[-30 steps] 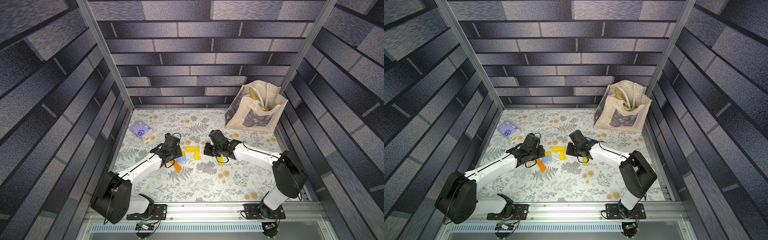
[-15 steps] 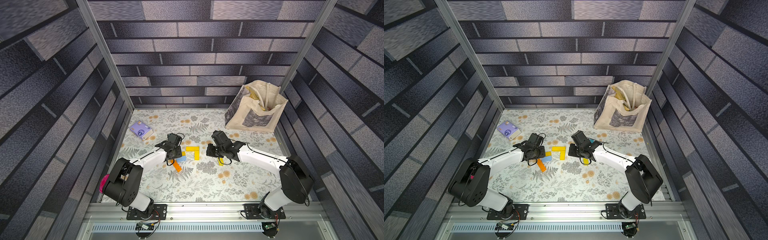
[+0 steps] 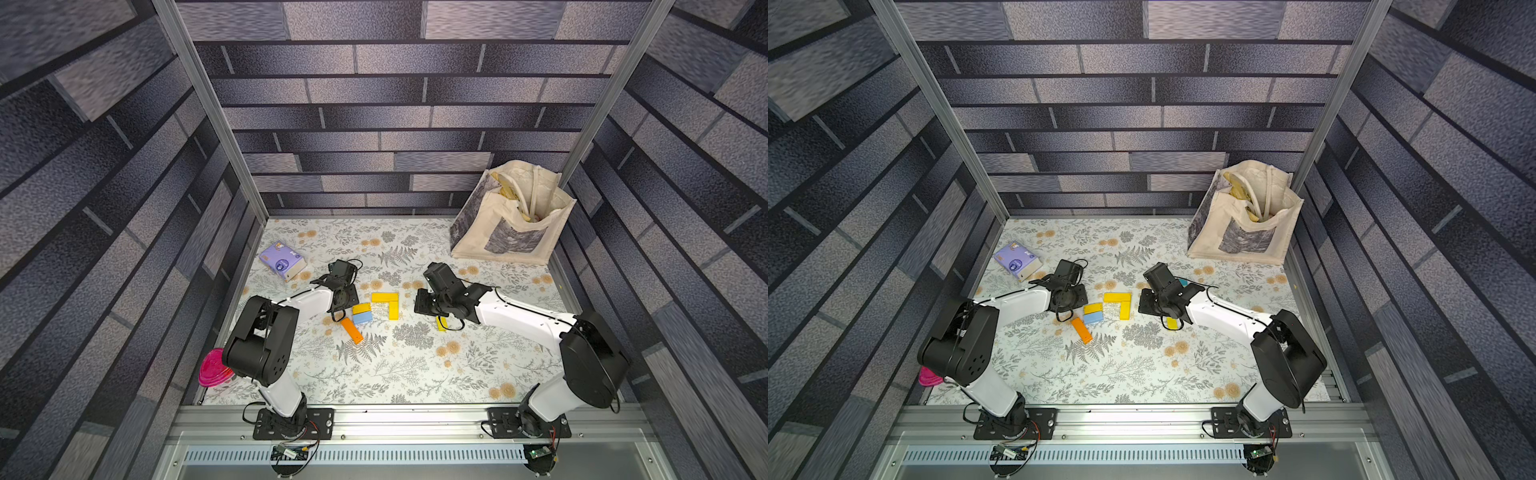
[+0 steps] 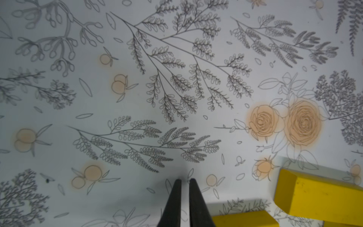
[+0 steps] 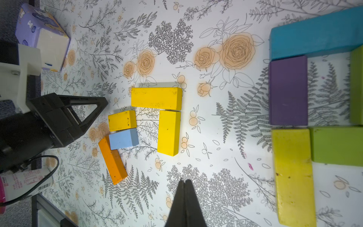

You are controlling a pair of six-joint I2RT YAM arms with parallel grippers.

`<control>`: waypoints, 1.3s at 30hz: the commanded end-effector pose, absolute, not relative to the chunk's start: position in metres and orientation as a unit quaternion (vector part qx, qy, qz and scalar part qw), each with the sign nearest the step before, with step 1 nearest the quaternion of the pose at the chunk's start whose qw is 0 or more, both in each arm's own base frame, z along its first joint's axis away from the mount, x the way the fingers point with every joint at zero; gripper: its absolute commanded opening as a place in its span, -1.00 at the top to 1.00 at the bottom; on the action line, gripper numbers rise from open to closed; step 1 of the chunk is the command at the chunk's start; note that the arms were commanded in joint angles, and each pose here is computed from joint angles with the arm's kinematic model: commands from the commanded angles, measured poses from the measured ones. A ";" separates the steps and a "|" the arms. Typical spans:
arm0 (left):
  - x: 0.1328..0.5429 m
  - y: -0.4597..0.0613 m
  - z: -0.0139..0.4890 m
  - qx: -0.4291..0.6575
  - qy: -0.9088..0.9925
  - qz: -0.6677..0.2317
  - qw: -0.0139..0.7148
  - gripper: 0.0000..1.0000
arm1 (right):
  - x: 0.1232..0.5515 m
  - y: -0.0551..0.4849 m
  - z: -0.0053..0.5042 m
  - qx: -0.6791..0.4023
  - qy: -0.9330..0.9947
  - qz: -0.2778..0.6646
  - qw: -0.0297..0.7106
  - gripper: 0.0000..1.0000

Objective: Assemble the letter p with building blocks
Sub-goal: Assemble the building block at the center of the board.

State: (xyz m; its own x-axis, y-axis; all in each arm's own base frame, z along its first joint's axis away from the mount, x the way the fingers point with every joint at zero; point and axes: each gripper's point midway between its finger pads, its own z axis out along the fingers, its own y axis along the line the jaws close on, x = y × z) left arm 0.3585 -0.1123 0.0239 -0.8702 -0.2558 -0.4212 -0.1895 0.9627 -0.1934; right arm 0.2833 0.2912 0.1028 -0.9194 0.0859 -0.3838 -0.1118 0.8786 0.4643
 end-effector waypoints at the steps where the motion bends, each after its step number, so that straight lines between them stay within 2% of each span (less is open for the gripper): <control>1: 0.364 -0.127 0.022 -0.096 0.964 -0.105 0.225 0.85 | 0.279 0.286 0.098 -0.012 0.952 0.230 0.200 1.00; 10: 0.339 -0.132 0.015 -0.097 0.965 -0.135 0.204 1.00 | 0.279 0.286 0.094 -0.013 0.955 0.224 0.194 1.00; 24: 0.296 -0.140 0.027 -0.076 0.966 -0.157 0.192 1.00 | 0.279 0.292 0.083 -0.016 0.957 0.228 0.177 1.00; 39: 0.305 -0.157 0.024 -0.068 0.962 -0.182 0.190 1.00 | 0.275 0.288 0.077 -0.015 0.959 0.223 0.174 1.00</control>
